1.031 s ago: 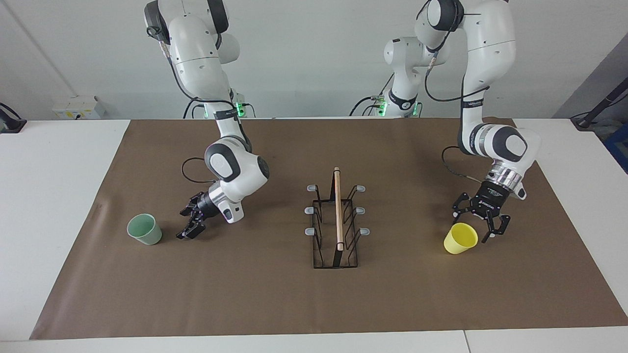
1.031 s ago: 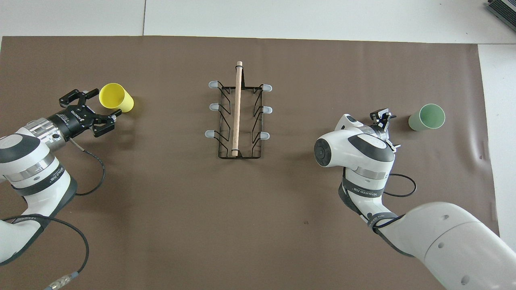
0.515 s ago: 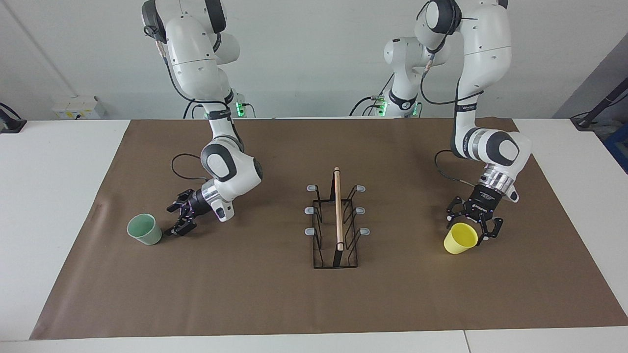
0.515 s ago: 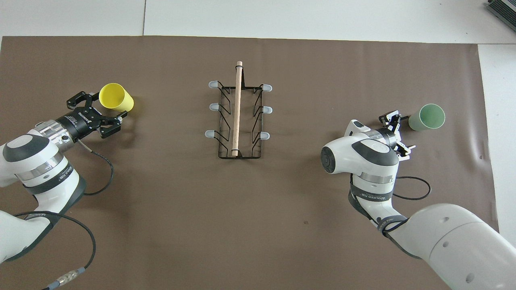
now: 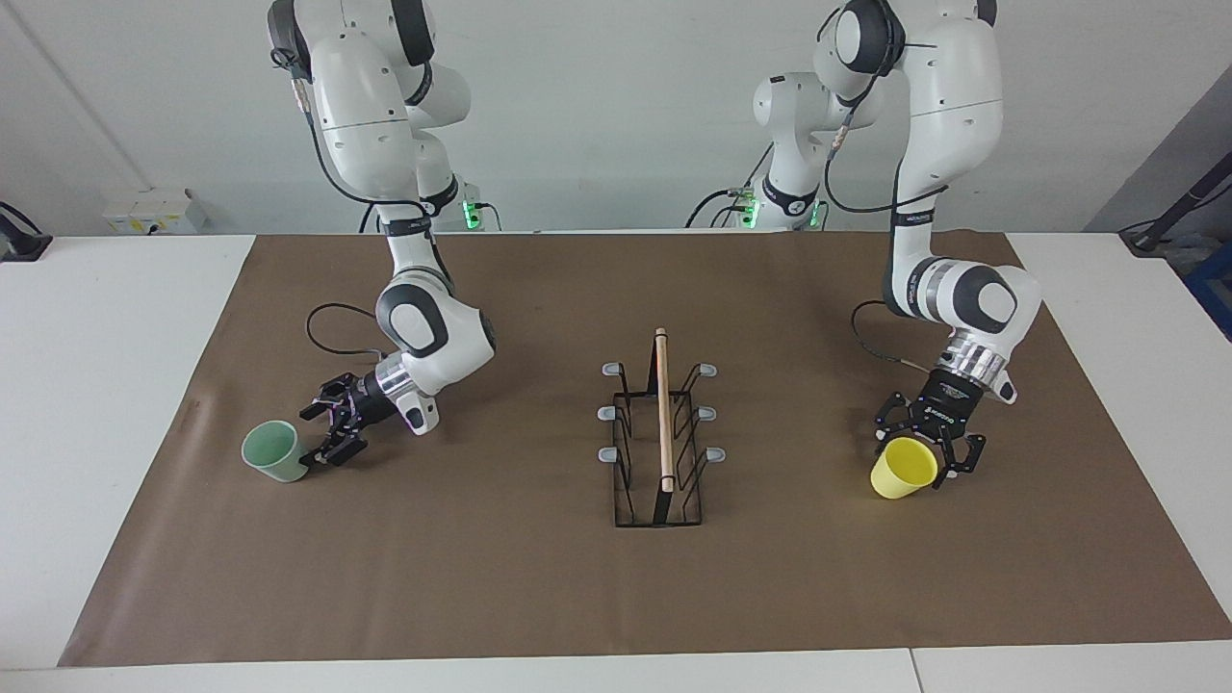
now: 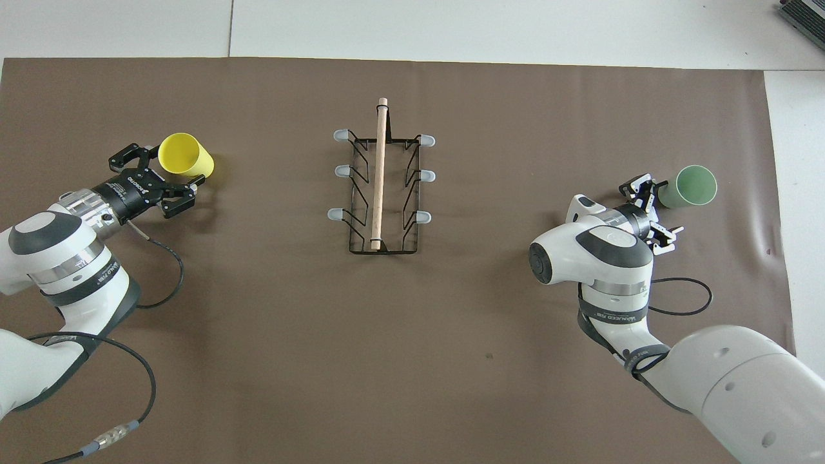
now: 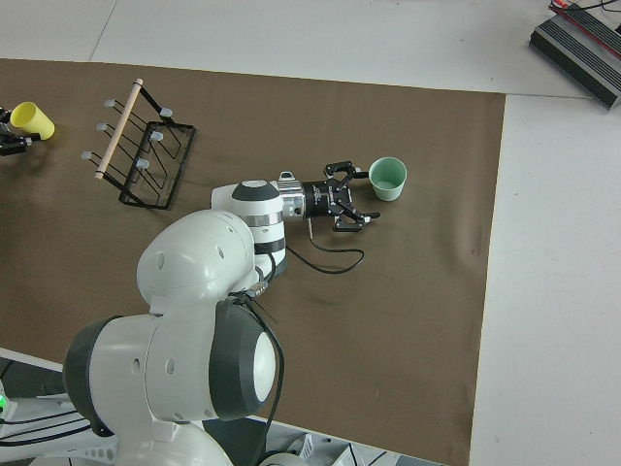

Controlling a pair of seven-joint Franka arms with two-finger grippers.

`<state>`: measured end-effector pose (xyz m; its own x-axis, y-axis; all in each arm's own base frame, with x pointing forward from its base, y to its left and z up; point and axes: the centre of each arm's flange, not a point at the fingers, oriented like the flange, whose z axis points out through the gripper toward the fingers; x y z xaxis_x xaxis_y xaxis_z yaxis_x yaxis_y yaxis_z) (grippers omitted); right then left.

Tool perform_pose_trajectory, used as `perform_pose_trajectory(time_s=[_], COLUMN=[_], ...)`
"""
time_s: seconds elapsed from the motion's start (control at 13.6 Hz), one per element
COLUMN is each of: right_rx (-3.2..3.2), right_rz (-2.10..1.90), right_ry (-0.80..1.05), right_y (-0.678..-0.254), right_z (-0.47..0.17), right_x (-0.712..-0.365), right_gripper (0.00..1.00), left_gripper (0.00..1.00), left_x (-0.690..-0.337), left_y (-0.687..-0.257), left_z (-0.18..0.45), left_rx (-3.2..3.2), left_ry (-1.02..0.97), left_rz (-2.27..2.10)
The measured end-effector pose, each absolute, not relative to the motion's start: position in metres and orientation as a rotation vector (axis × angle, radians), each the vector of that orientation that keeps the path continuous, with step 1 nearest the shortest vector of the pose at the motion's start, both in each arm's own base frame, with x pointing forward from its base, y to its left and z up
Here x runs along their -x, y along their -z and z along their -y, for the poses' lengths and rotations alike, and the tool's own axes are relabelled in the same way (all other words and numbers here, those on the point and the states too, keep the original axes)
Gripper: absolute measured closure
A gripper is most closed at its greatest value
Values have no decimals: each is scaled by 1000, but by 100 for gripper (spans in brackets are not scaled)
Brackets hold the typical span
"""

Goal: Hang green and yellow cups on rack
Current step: 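Grasp the yellow cup with the left gripper while the right gripper grasps the green cup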

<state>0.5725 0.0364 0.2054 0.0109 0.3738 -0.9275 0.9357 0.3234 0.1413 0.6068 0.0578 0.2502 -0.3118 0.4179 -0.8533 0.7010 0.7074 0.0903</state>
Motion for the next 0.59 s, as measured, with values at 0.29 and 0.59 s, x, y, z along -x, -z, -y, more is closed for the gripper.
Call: perform_pose_trajectory(time_s=[0.29, 0.59], right_rx=[-1155, -1133], right_rz=[-1596, -1602], right_ry=[629, 608], right_y=[-205, -204], right_z=[-40, -15], right_x=[-576, -580], right_gripper=[0, 0], left_gripper=[0, 22], left_x=[-608, -608], left_y=[-250, -249], left_z=[-49, -46], left_rx=[-871, -902], left_ry=[370, 355], left_rz=[-1931, -1912])
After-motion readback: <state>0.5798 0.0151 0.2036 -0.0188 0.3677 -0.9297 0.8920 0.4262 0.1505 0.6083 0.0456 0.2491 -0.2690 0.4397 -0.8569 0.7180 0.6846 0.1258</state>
